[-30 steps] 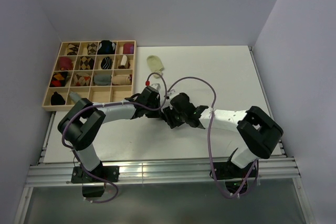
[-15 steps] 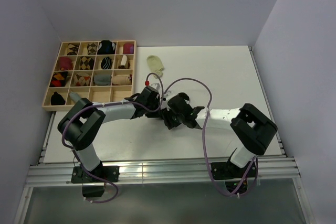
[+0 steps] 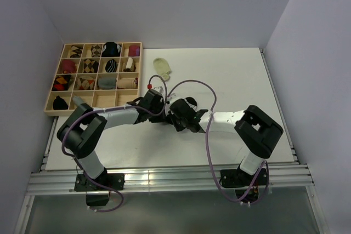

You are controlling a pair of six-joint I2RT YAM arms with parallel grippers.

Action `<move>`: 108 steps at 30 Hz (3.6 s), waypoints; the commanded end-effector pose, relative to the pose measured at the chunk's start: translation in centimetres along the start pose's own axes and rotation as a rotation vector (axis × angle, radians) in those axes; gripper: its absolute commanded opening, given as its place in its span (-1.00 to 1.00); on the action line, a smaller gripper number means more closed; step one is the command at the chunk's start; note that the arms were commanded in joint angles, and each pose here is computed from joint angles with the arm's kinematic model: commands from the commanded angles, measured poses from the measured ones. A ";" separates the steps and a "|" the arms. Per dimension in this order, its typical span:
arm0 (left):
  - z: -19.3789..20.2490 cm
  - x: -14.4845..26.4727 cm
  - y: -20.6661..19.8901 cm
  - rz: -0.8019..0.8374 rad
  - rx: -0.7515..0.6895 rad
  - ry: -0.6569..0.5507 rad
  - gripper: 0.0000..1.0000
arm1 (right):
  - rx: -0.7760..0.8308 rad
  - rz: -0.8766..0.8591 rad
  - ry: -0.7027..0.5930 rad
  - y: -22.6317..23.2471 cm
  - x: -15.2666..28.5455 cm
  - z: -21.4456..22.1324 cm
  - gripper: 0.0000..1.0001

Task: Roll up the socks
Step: Roll the sock at the center of the board.

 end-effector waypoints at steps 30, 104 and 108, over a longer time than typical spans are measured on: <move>2.0 6.4 2.0 0.165 0.397 -0.178 0.40 | -0.757 -0.734 0.193 1.0 -0.9 -0.8 -1.00; 0.7 2.6 0.5 -0.007 0.244 0.089 -0.99 | 0.141 0.062 -0.288 5.1 3.7 -1.6 -0.08; 0.7 2.7 0.4 -0.003 0.249 0.087 -0.99 | 0.178 0.082 -0.279 5.8 2.6 -1.2 -0.07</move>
Point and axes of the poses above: each gripper's point midway between its finger pads, its own x axis back along the fingers, its own y axis along the line the jaws close on, z = x × y, the point moved 7 cm from there along x, back along the fingers, and after that the axes turned 4 degrees about x, right-handed, at the moved point
